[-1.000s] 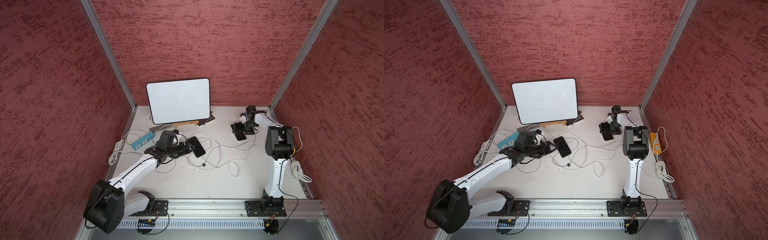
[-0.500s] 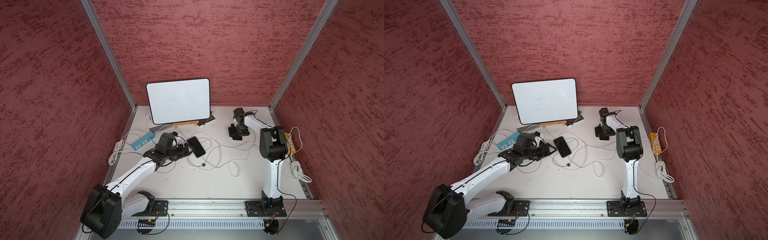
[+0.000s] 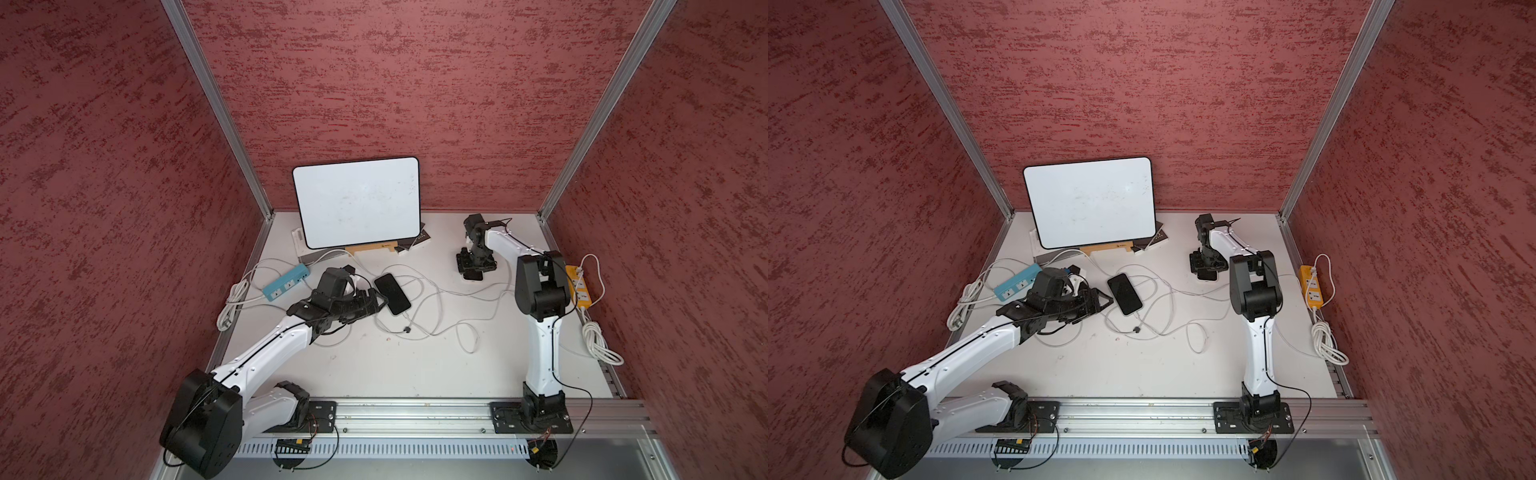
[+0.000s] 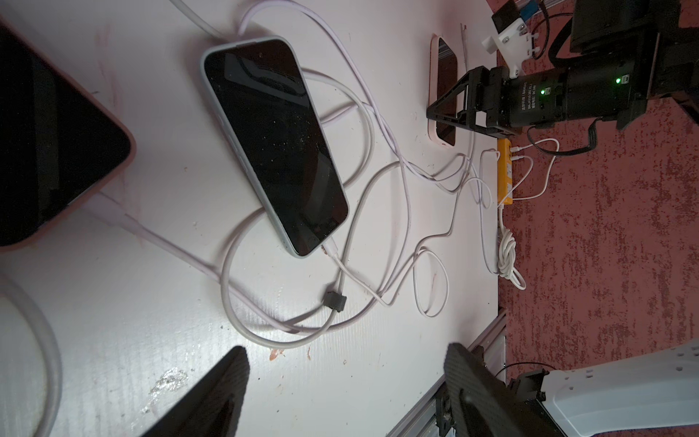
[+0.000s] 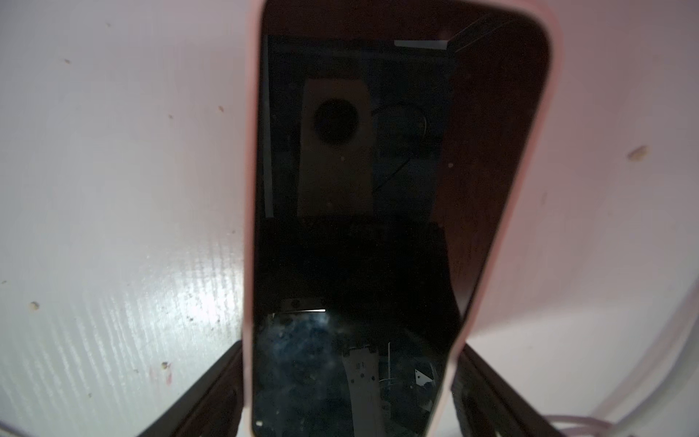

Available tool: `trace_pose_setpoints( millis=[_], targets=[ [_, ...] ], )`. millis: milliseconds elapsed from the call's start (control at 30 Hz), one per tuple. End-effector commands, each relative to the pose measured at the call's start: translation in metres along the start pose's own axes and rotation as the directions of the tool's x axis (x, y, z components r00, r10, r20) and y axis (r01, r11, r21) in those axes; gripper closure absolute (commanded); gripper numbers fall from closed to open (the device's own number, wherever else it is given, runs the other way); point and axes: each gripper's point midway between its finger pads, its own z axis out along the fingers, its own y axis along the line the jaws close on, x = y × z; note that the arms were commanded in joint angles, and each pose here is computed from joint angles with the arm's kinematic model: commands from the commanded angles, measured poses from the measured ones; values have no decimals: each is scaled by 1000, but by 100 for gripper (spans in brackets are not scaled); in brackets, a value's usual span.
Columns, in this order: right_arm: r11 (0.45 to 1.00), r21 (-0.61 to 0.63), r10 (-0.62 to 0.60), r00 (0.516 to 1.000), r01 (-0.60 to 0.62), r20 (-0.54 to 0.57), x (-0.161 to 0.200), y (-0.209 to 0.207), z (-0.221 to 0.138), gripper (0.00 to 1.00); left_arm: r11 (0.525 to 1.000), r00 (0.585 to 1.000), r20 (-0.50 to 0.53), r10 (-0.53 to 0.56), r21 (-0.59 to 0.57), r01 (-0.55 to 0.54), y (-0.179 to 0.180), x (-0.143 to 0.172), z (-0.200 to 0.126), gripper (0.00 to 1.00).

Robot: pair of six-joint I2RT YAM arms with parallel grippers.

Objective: Plug the charging cable into the phone
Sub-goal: Pick up the phone at the center of the board.

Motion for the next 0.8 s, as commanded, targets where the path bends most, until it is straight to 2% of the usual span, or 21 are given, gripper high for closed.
trace_pose_setpoints(
  millis=[0,67,133,300,367,567,767],
  targets=[
    [998,65,5,996,1,-94,19,-8,25,17,1000,1000,5,7,-1,-7,-1,3,-3,16],
    [998,56,7,995,-2,-97,18,-8,25,18,1000,1000,6,9,-2,-9,-1,2,-3,16],
    [999,46,13,996,-9,-94,16,-8,25,26,1000,1000,4,8,-3,-8,0,2,-3,16],
    [1000,18,12,999,-11,-47,4,-7,15,63,1000,1000,1,7,-3,-7,-1,2,-3,16],
    [1000,-13,1,1000,-1,-1,-6,-2,4,72,1000,1000,1,5,-2,-5,-1,2,-3,16],
    [988,-120,-68,976,94,205,-25,32,-57,80,999,999,39,-12,33,11,-11,-7,-4,17],
    [949,-239,-112,928,206,355,-9,82,-106,85,996,996,87,-33,86,26,-27,-23,-6,20]
  ],
)
